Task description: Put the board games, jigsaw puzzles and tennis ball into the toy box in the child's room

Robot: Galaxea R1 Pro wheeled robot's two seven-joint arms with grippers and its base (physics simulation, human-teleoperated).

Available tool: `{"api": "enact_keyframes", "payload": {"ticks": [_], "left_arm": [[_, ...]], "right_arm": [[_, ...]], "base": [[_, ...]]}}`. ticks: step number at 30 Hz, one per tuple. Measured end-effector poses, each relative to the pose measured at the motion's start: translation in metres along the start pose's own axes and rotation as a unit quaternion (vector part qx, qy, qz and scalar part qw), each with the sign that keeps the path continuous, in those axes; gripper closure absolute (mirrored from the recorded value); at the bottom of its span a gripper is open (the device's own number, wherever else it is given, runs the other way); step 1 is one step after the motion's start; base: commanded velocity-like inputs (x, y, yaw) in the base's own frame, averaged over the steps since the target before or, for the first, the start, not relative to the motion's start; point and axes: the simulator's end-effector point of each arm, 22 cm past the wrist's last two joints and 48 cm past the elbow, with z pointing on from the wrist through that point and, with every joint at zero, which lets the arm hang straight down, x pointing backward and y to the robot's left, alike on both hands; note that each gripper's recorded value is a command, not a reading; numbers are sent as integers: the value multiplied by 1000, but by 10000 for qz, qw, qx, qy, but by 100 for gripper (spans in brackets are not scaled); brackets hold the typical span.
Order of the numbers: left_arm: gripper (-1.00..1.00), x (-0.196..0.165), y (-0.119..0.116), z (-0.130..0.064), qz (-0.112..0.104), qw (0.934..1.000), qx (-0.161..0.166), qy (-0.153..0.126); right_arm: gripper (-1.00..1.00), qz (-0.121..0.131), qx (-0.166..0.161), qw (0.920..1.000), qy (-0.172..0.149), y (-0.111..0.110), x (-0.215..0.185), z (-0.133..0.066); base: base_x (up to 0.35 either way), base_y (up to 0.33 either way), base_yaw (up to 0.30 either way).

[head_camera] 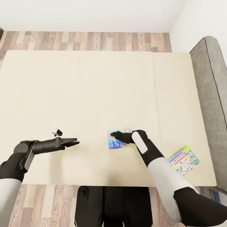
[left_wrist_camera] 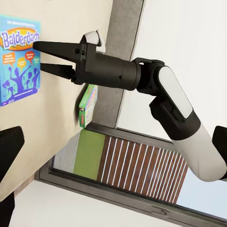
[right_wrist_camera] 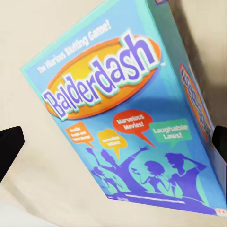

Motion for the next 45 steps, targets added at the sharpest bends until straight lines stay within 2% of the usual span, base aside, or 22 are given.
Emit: {"api": "enact_keyframes", "payload": {"ticks": [45], "left_arm": [[-100,0,0,-1,2,10000,-7,-1]], "right_arm": [[-100,-7,0,10000,2,0,0,0]], "base": [[0,101,0]]}}
